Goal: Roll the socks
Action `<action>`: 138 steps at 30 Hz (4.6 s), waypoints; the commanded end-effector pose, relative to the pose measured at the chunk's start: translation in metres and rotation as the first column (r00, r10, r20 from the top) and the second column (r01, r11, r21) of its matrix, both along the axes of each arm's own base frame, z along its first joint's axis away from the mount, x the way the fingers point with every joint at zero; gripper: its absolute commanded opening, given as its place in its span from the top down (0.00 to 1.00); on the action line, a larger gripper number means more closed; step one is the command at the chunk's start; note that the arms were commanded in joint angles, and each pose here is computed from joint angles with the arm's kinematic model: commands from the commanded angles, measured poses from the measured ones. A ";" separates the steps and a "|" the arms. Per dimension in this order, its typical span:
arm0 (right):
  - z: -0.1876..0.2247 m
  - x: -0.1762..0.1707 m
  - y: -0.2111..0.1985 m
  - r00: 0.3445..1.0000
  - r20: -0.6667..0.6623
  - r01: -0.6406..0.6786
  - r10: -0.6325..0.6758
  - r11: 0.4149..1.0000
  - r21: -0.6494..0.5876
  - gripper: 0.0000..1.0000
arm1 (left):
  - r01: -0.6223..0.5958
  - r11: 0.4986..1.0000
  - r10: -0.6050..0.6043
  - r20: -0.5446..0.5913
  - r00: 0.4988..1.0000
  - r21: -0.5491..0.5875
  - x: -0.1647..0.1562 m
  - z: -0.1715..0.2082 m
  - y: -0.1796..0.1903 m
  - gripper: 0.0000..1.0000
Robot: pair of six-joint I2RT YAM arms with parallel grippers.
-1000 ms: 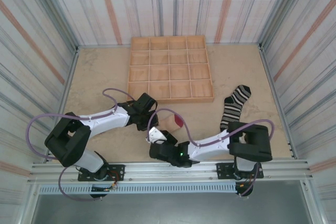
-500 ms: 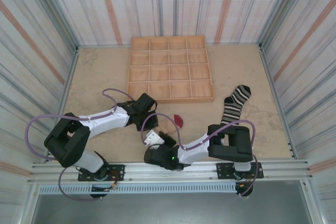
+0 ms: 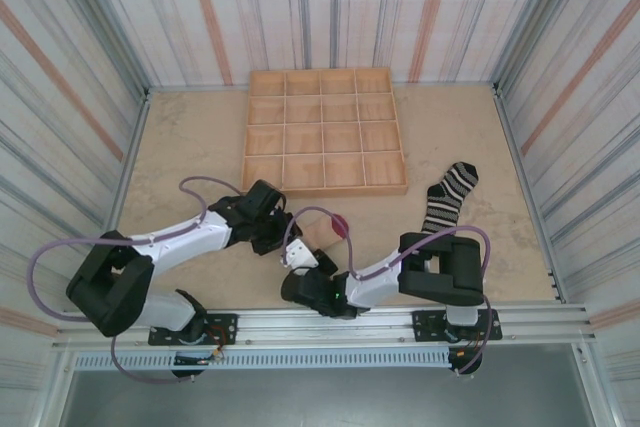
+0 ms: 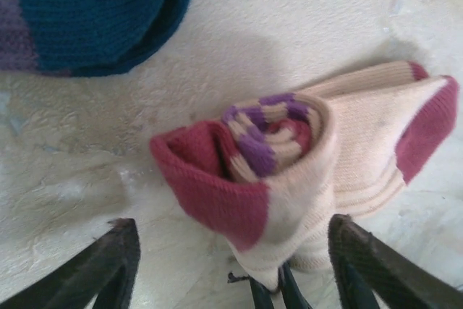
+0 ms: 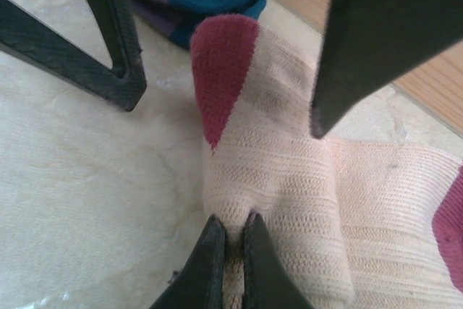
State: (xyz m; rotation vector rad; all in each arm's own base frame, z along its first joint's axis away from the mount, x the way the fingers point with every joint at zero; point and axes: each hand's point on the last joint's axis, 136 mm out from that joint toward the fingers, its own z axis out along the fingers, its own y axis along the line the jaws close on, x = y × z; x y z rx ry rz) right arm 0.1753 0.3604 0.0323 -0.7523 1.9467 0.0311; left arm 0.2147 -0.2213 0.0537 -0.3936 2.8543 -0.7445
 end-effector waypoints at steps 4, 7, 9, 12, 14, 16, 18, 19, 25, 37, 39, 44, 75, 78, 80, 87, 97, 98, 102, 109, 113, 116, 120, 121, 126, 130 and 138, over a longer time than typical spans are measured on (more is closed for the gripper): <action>-0.050 -0.014 -0.023 0.964 -0.263 -0.044 0.050 0.999 0.028 1.00 | -0.066 0.991 0.079 0.104 0.991 -0.115 0.007 0.031 0.002 0.22; -0.052 -0.010 -0.027 0.940 -0.338 -0.011 0.041 0.996 0.092 1.00 | -0.102 0.980 0.129 0.155 0.979 -0.170 0.010 0.047 0.007 0.22; -0.052 -0.009 -0.029 0.913 -0.405 0.020 0.048 0.987 0.162 1.00 | -0.112 0.979 0.143 0.180 0.973 -0.173 0.010 0.055 0.013 0.22; -0.053 -0.009 -0.034 0.854 -0.516 0.097 0.067 0.954 0.284 1.00 | -0.124 0.978 0.155 0.192 0.969 -0.166 0.009 0.058 0.021 0.22; -0.054 -0.009 -0.036 0.807 -0.583 0.148 0.098 0.921 0.360 1.00 | -0.128 0.978 0.160 0.190 0.969 -0.166 0.009 0.057 0.023 0.22; -0.056 -0.008 -0.038 0.760 -0.639 0.207 0.117 0.889 0.409 1.00 | -0.130 0.977 0.161 0.182 0.970 -0.169 0.007 0.053 0.022 0.22; -0.054 -0.008 -0.041 0.731 -0.668 0.249 0.141 0.856 0.454 1.00 | -0.134 0.975 0.165 0.173 0.971 -0.179 0.007 0.049 0.021 0.22; -0.051 -0.008 -0.044 0.721 -0.678 0.275 0.146 0.837 0.473 1.00 | -0.133 0.974 0.164 0.170 0.972 -0.182 0.007 0.048 0.020 0.22; -0.044 -0.004 -0.060 0.622 -0.763 0.427 0.178 0.739 0.521 1.00 | -0.124 0.976 0.154 0.164 0.974 -0.180 0.007 0.045 0.018 0.22; -0.043 0.002 -0.088 0.428 -0.884 0.655 0.190 0.609 0.448 1.00 | -0.090 0.982 0.118 0.167 0.979 -0.165 0.009 0.039 0.010 0.26; -0.047 0.001 -0.097 0.412 -0.894 0.683 0.175 0.590 0.430 1.00 | -0.084 0.983 0.110 0.164 0.980 -0.161 0.009 0.037 0.007 0.26; -0.049 0.000 -0.107 0.377 -0.908 0.717 0.184 0.563 0.412 1.00 | -0.043 0.990 0.066 0.167 0.984 -0.135 0.010 0.032 -0.004 0.28; -0.052 -0.003 -0.108 0.369 -0.890 0.710 0.266 0.538 0.455 1.00 | 0.094 0.991 -0.077 0.171 0.982 -0.096 0.025 -0.007 -0.095 0.43; -0.054 -0.002 -0.107 0.368 -0.889 0.710 0.272 0.535 0.457 1.00 | 0.080 0.995 -0.070 0.153 0.986 -0.062 0.026 -0.014 -0.092 0.55; -0.055 -0.003 -0.106 0.368 -0.887 0.705 0.279 0.538 0.462 1.00 | 0.072 0.997 -0.067 0.142 0.988 -0.034 0.027 -0.018 -0.088 0.62; -0.050 -0.001 -0.091 0.385 -0.859 0.624 0.338 0.590 0.512 1.00 | 0.093 0.993 -0.097 0.069 0.993 0.066 0.027 -0.025 -0.072 0.95; -0.017 0.019 -0.062 0.568 -0.795 0.384 0.212 0.786 0.484 0.62 | -0.009 0.990 0.009 0.000 1.000 0.139 0.013 -0.027 -0.007 1.00; -0.010 0.021 -0.059 0.597 -0.777 0.354 0.202 0.803 0.480 0.59 | -0.029 0.990 0.030 -0.008 1.000 0.137 0.009 -0.028 -0.001 1.00; 0.011 0.025 -0.046 0.691 -0.696 0.262 0.196 0.830 0.493 0.49 | -0.102 0.989 0.105 -0.026 0.994 0.106 -0.006 -0.032 0.012 1.00; 0.034 0.005 -0.017 0.888 -0.432 -0.011 0.156 0.948 0.318 0.39 | -0.167 0.982 0.170 -0.031 0.985 0.092 -0.022 -0.027 0.028 1.00; 0.040 -0.011 0.000 0.950 -0.263 -0.117 0.167 0.974 0.194 0.39 | -0.176 0.980 0.179 -0.030 0.983 0.092 -0.027 -0.024 0.032 1.00; 0.040 -0.020 0.012 0.965 -0.189 -0.157 0.180 0.979 0.129 0.39 | -0.174 0.980 0.178 -0.032 0.983 0.099 -0.029 -0.025 0.034 1.00; 0.031 -0.023 0.022 0.982 -0.119 -0.147 0.150 0.989 0.035 0.41 | -0.175 0.980 0.179 -0.036 0.983 0.095 -0.031 -0.026 0.035 1.00; 0.029 -0.022 0.022 0.986 -0.099 -0.134 0.136 0.991 0.021 0.42 | -0.175 0.980 0.179 -0.033 0.983 0.092 -0.030 -0.025 0.035 1.00; 0.018 -0.018 0.020 0.996 -0.054 -0.078 0.077 0.997 -0.016 0.46 | -0.175 0.980 0.179 -0.036 0.983 0.092 -0.032 -0.026 0.036 1.00; 0.014 -0.014 0.018 0.998 -0.044 -0.051 0.051 0.999 0.004 0.55 | -0.158 0.984 0.161 -0.028 0.987 0.086 -0.033 -0.026 0.032 1.00; -0.002 -0.011 0.022 0.993 -0.103 -0.054 0.055 0.998 0.019 0.93 | -0.149 0.986 0.152 -0.042 0.987 0.071 -0.035 -0.031 0.027 1.00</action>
